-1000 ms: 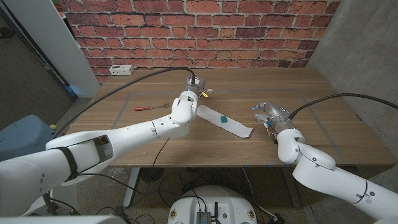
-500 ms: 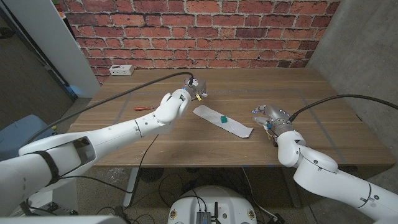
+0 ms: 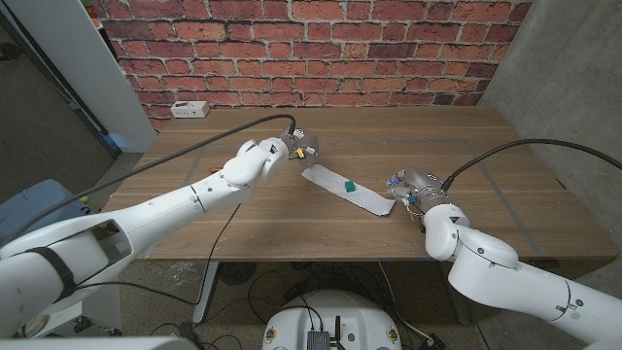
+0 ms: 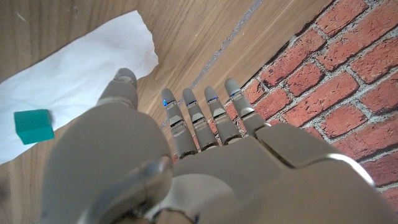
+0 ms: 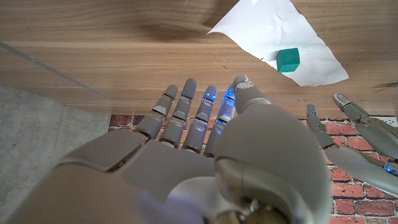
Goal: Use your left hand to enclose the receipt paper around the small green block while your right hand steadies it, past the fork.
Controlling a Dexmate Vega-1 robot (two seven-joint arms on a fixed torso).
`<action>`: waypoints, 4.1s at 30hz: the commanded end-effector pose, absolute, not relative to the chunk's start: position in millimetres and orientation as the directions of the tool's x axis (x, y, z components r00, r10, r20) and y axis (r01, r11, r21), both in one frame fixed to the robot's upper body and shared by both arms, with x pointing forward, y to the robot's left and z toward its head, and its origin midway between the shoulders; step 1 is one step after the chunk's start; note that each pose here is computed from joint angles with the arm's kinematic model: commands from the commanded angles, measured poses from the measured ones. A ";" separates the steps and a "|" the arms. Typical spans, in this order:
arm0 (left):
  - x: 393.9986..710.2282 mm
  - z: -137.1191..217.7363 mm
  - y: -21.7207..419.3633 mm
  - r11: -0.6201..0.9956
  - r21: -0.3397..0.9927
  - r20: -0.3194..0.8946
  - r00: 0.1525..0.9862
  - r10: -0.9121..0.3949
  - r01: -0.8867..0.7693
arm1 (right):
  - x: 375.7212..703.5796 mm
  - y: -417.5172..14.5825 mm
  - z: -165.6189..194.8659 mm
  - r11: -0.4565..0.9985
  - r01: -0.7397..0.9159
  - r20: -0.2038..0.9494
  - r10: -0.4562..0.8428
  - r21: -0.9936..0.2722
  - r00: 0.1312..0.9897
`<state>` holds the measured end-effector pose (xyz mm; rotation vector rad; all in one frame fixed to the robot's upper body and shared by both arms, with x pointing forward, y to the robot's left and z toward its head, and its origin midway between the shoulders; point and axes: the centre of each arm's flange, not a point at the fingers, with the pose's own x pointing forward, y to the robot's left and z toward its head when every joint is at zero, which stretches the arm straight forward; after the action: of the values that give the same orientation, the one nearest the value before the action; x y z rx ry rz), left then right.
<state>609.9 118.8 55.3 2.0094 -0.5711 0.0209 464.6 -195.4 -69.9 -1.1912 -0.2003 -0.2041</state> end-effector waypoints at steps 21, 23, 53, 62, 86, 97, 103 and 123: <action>614.8 10.6 135.6 -0.539 0.639 0.281 0.819 -0.501 -0.549 | 459.1 -166.3 -90.9 0.375 0.221 0.204 -0.085 -0.900 0.975; 616.7 7.8 135.8 -0.541 0.640 0.274 0.819 -0.503 -0.546 | 459.2 -166.5 -90.8 0.375 0.221 0.203 -0.088 -0.900 0.975; 657.1 -23.6 133.7 -0.487 0.664 0.268 0.789 -0.553 -0.567 | 464.2 -170.0 -78.9 0.364 0.229 0.206 -0.102 -0.903 0.973; 654.6 -17.1 132.3 -0.485 0.633 0.304 0.770 -0.561 -0.603 | 463.5 -170.3 -78.0 0.370 0.242 0.216 -0.110 -0.897 0.970; 628.7 10.7 111.9 -0.488 0.430 0.396 0.644 -0.655 -0.760 | 468.1 -142.7 -74.7 0.332 0.068 0.082 0.028 -0.941 0.996; 624.7 16.1 107.6 -0.470 0.423 0.391 0.624 -0.677 -0.774 | 478.4 -143.8 -83.4 0.340 0.067 0.066 -0.015 -0.938 0.998; 622.3 18.0 106.0 -0.477 0.413 0.388 0.623 -0.679 -0.776 | 485.2 -147.7 -86.8 0.335 0.077 0.066 -0.042 -0.939 0.997; 615.7 31.9 95.3 -0.470 0.342 0.384 0.577 -0.721 -0.814 | 507.7 -162.6 -95.2 0.361 0.006 -0.027 -0.085 -0.933 0.996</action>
<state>619.5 101.3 24.0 2.3056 -1.1746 0.2401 497.4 -156.0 -92.0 -1.2182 0.0301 -0.0731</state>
